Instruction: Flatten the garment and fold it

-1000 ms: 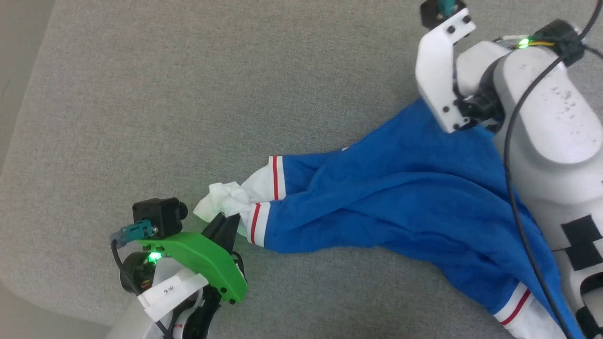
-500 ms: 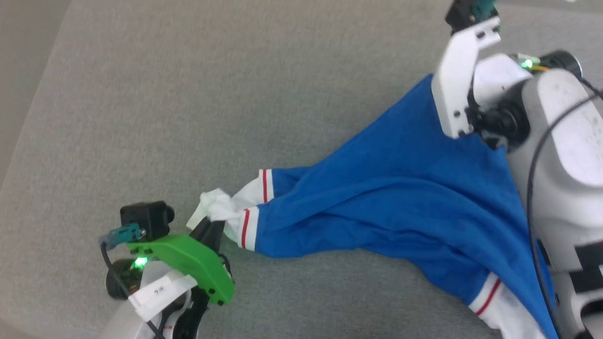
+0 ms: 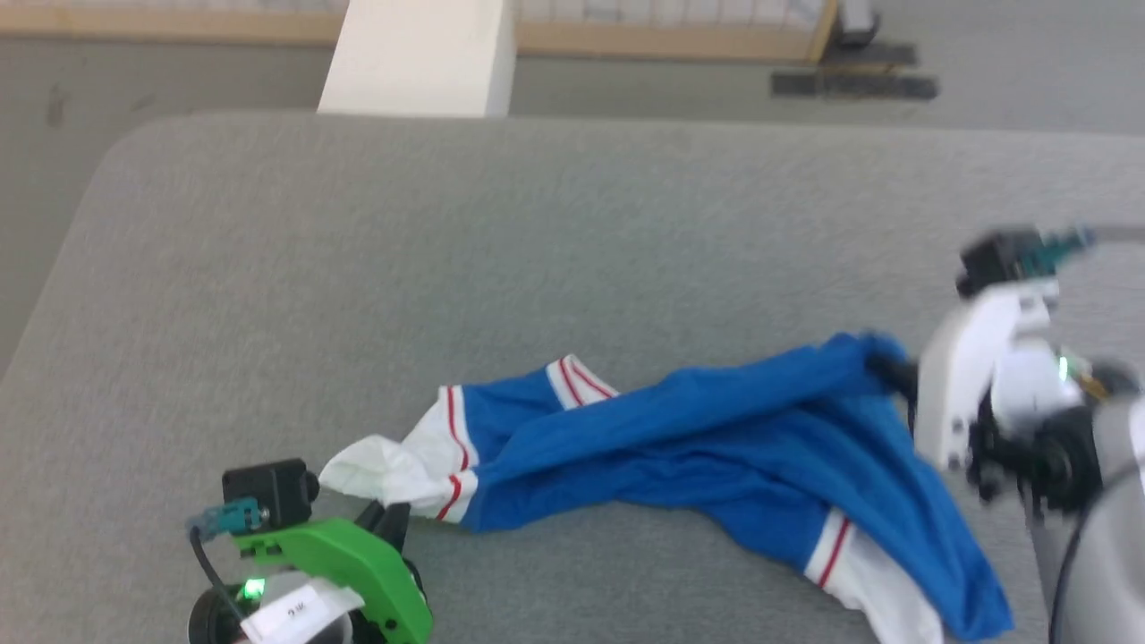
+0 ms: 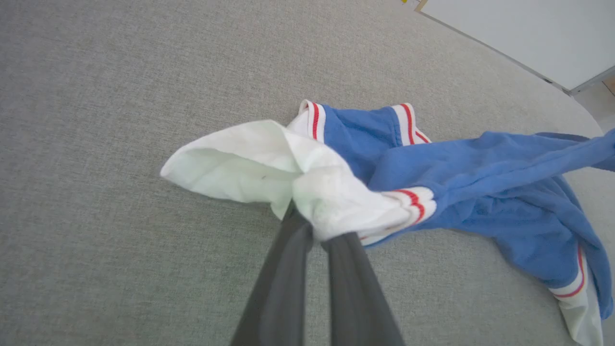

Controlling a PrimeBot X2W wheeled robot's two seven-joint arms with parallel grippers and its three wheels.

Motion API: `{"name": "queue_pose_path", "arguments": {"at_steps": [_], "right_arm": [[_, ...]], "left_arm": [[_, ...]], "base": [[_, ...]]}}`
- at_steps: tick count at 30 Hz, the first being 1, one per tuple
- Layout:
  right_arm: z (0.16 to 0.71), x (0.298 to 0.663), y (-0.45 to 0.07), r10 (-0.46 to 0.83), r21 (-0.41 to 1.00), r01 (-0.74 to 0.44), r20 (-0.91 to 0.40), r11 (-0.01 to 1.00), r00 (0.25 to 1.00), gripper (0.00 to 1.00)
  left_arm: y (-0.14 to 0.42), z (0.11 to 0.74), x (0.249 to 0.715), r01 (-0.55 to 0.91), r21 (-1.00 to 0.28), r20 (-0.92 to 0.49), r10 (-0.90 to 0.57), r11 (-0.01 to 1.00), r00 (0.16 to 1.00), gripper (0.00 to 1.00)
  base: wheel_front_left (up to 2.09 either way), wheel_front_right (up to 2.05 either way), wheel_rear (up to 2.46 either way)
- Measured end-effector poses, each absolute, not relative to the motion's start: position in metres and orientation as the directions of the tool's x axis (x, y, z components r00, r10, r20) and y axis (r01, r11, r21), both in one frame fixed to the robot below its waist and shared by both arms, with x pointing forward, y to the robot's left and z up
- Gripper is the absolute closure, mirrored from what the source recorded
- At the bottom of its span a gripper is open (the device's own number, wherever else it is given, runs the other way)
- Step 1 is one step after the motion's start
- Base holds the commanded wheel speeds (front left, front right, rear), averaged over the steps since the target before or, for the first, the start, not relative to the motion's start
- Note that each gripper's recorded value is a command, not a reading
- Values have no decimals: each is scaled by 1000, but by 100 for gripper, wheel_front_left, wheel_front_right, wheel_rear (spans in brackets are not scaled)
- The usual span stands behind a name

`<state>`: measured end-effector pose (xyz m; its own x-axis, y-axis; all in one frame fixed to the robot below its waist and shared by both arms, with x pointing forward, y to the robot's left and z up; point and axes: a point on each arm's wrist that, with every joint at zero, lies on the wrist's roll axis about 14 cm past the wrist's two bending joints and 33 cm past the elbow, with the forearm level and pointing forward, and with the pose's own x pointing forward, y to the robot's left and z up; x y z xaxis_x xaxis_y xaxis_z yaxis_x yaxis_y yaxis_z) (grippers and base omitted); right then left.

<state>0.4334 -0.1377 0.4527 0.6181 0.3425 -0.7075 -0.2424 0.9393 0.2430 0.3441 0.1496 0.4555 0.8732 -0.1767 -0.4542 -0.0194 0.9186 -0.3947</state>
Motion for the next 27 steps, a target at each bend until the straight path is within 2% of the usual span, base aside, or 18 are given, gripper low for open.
{"name": "queue_pose_path", "arguments": {"at_steps": [8,13,20,27], "right_arm": [[444,352,-162,331,356,-89,-708,930,624,100],[442,321,-169,326,386,-38,-719,922,613,100],[462,322,-170,326,394,-50,-676,918,661,100],[514,357,-172,324,359,-124,-576,925,751,100]], "left_arm": [[130,473,331,48,-408,-412,-230,912,882,100],[123,481,327,77,-412,-389,-251,908,886,100],[121,490,325,91,-425,-362,-261,901,895,100],[122,542,358,201,-381,-221,-300,902,928,100]], "base": [[0,0,0],[0,0,0],[0,0,0],[0,0,0]]}}
